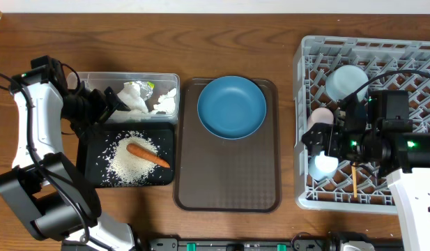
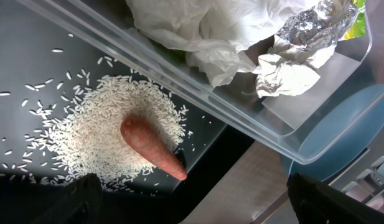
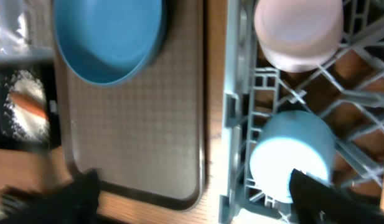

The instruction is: Sort waste into correct bins and load items into the dishwasher rack

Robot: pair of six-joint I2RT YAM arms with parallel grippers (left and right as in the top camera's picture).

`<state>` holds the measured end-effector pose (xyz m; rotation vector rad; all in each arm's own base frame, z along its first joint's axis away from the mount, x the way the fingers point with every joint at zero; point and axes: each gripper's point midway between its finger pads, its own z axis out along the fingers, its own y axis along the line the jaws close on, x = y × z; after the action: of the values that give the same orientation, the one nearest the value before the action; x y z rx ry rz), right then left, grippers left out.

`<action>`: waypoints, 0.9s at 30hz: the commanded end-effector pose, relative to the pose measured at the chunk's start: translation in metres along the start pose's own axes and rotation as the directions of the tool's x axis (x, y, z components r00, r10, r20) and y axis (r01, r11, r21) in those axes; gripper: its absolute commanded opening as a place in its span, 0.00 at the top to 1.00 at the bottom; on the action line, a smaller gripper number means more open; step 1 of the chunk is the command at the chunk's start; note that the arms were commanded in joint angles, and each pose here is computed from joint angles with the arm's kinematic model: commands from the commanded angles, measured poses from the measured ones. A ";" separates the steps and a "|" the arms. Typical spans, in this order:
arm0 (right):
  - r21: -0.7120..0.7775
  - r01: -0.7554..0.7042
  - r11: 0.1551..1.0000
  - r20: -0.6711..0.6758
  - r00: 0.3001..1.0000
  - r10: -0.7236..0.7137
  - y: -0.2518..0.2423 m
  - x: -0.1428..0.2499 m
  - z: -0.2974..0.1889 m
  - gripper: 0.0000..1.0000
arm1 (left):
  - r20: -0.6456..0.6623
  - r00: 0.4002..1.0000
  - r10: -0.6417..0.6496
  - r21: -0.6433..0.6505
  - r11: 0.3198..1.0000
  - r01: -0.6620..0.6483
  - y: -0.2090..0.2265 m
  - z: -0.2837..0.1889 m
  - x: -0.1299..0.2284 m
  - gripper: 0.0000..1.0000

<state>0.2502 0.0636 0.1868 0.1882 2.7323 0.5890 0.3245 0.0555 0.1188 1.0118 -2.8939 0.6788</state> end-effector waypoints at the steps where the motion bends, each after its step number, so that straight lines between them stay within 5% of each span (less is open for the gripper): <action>1: -0.048 -0.113 0.992 0.014 0.993 0.114 0.012 -0.005 -0.005 0.46 | 0.028 0.999 0.015 -0.002 1.000 -0.015 -0.002 -0.009 -0.002 0.02; 5: 0.062 -0.138 0.989 0.049 0.990 0.135 0.002 -0.007 -0.001 0.80 | 0.028 0.999 0.015 -0.002 1.000 -0.015 -0.002 -0.009 -0.002 0.02; 7: 0.118 -0.110 0.987 0.070 0.992 0.102 -0.001 -0.008 0.001 0.84 | 0.028 0.999 0.015 -0.002 1.000 -0.015 -0.002 -0.009 -0.002 0.02; 16: 0.283 0.039 0.958 0.133 0.988 -0.080 0.008 -0.019 0.017 0.57 | 0.028 0.999 0.015 -0.002 1.000 -0.015 -0.002 -0.009 -0.002 0.02; 27: 0.374 0.059 0.925 0.021 0.997 -0.072 -0.005 -0.016 0.056 0.59 | 0.028 0.999 0.015 -0.002 1.000 -0.015 -0.002 -0.009 -0.002 0.02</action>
<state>0.2809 0.0764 0.1493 0.1910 2.7648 0.0896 0.3246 0.0555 0.1188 1.0118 -2.8943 0.6788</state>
